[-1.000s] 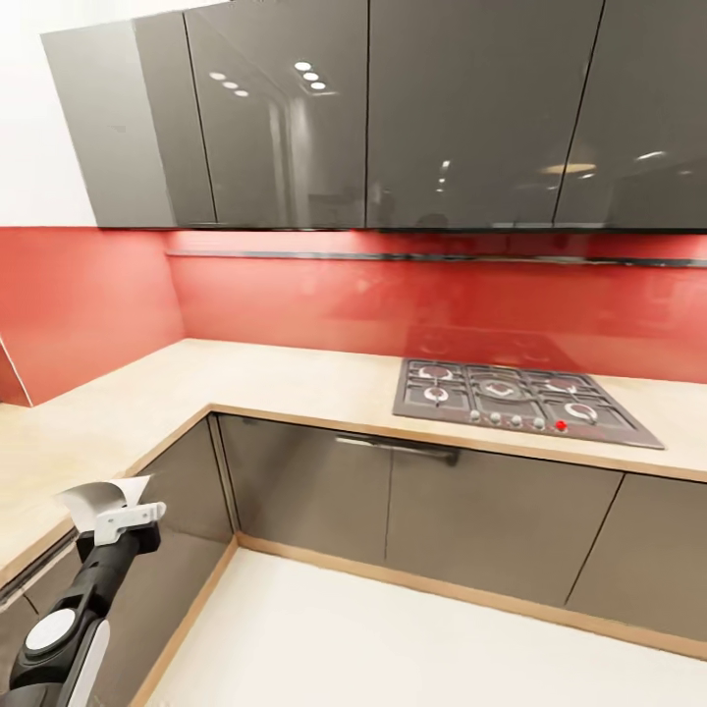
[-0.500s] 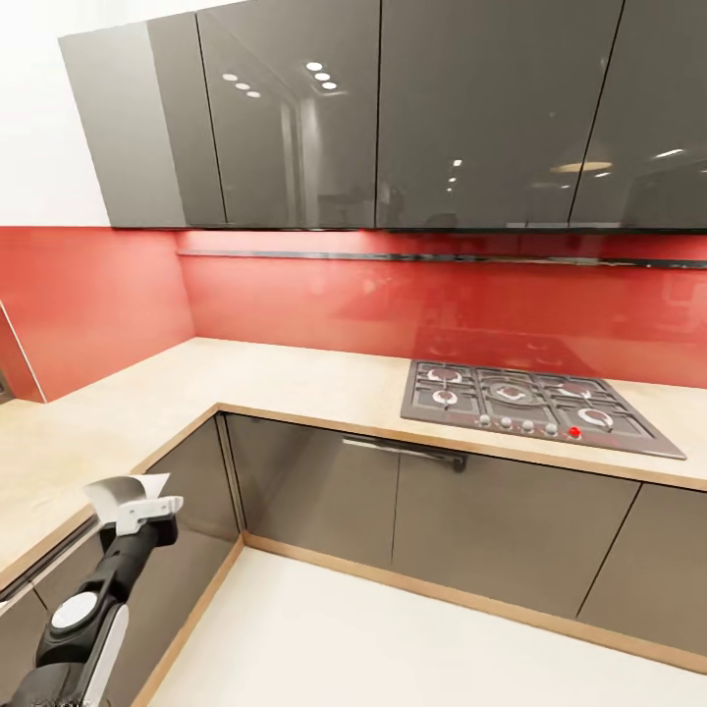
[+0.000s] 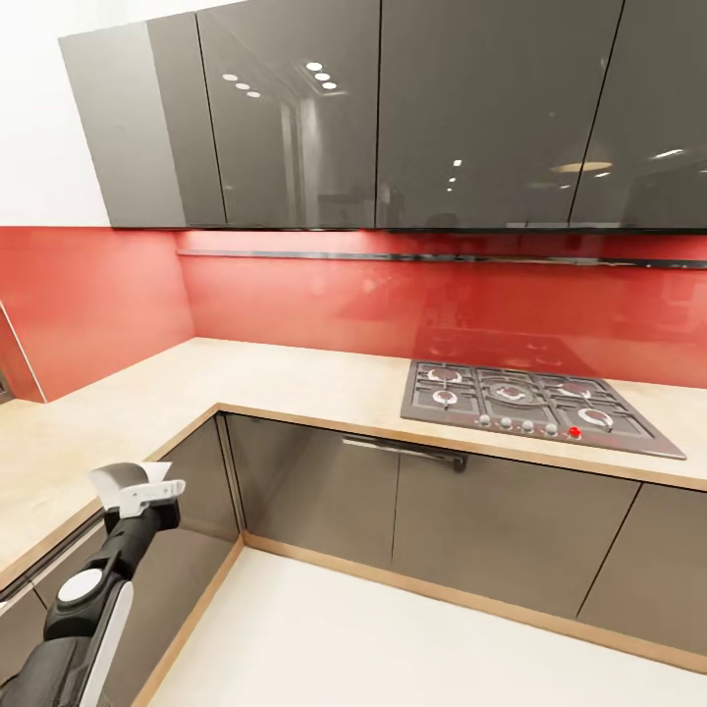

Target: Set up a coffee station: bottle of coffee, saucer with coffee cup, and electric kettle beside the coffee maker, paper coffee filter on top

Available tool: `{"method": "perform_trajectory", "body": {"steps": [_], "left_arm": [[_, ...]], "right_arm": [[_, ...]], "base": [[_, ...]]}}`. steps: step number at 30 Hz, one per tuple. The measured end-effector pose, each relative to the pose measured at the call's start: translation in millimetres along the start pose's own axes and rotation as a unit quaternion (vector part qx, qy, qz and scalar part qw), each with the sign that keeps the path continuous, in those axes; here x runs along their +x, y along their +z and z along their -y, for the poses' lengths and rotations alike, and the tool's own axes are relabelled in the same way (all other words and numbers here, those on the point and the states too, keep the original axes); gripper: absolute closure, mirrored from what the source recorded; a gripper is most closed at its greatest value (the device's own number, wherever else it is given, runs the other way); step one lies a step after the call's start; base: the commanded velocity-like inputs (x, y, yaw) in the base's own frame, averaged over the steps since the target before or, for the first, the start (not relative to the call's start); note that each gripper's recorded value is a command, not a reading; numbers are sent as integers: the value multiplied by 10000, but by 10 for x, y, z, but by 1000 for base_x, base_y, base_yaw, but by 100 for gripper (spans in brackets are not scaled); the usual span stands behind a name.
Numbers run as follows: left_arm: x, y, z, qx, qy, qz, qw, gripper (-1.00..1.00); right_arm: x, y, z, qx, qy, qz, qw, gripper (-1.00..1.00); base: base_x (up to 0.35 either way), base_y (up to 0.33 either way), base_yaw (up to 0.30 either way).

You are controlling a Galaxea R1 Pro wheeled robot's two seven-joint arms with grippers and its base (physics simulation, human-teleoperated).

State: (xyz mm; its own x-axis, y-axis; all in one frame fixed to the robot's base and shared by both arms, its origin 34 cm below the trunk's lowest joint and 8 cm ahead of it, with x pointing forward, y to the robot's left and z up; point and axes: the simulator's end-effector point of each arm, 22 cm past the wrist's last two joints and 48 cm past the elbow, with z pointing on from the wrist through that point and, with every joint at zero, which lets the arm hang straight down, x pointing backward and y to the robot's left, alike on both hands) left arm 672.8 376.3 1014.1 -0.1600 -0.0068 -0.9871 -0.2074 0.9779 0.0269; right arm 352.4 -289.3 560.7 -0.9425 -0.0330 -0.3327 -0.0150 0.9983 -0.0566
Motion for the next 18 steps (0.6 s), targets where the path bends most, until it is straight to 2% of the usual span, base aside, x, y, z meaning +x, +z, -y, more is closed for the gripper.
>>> {"method": "perform_trajectory", "body": {"steps": [3, 7, 8, 9, 10, 18], "left_arm": [[-2, -56, 72, 43, -60, 69, 9999, 100], [-159, -37, 180, 98, -186, 157, 9997, 100], [-507, 65, 385, 206, -462, 114, 9987, 100], [-930, 192, 446, 256, -555, 318, 9976, 100], [-980, 231, 471, 281, -579, 186, 9978, 100], [-1679, 407, 607, 454, -737, -69, 9962, 100]], "right_arm": [[77, -3, 27, 19, 6, -68, 10000, -100], [141, -6, 25, 18, 4, -129, 9999, -100], [144, -6, 25, 19, 2, -131, 9999, -100], [144, -7, 26, 21, 2, -129, 9999, -100], [145, -7, 31, 26, 1, -129, 9999, -100], [147, -7, 28, 29, 2, -129, 9999, -100]], "base": [[0, 0, 0], [0, 0, 0], [0, 0, 0], [0, 0, 0], [0, 0, 0], [0, 0, 0]]}}
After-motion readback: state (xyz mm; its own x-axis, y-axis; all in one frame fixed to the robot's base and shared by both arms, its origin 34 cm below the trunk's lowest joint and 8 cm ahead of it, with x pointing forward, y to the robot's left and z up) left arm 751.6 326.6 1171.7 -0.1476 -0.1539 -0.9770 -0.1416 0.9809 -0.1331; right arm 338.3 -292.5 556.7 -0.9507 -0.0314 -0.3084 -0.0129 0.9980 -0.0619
